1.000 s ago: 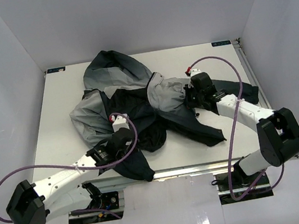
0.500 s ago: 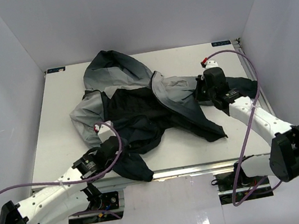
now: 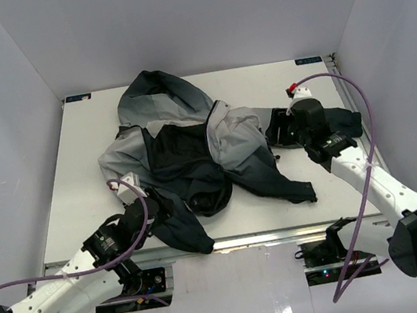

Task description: Zip up the jacket

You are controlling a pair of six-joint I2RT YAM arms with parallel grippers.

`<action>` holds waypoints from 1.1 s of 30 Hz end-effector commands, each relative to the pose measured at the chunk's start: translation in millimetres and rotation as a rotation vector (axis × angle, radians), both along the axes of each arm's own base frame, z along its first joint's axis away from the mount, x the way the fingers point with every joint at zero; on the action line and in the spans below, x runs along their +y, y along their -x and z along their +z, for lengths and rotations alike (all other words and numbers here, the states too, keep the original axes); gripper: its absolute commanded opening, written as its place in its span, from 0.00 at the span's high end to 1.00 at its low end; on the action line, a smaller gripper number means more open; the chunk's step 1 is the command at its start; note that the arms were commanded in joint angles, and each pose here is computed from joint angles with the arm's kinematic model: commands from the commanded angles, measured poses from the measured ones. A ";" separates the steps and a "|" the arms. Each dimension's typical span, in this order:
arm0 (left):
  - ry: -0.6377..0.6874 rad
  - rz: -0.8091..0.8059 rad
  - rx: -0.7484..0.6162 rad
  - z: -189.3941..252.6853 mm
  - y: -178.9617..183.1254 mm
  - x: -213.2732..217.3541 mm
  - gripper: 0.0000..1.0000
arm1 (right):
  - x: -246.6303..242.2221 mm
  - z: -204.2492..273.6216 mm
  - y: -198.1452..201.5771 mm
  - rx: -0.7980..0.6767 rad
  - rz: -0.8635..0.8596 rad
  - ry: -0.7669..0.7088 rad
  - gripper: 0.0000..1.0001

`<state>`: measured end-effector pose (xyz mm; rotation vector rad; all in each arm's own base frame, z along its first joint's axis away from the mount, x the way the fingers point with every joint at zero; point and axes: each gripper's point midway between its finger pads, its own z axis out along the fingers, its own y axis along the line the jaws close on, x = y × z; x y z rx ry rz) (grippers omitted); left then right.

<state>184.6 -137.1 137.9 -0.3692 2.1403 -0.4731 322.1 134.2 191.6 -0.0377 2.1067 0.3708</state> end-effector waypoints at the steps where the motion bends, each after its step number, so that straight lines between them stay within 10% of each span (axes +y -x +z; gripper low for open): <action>1: -0.002 0.087 -0.109 47.0 -21.5 4.7 0.27 | 44.1 64.4 21.7 -0.162 0.171 0.010 0.35; 7: -0.059 0.160 -0.160 83.6 -59.3 6.8 0.23 | 136.5 68.6 60.4 -0.213 0.558 0.063 0.35; 20: -0.025 0.145 0.046 27.9 -158.2 26.0 0.32 | 195.3 -23.7 43.1 -0.042 0.699 0.093 0.38; 29: -0.014 0.175 0.045 29.8 -219.1 51.1 0.93 | 213.7 -60.8 64.4 0.007 0.719 0.113 0.53; 33: -0.011 0.210 0.058 31.0 -244.1 67.0 1.00 | 229.1 -57.8 78.1 -0.011 0.755 0.080 0.78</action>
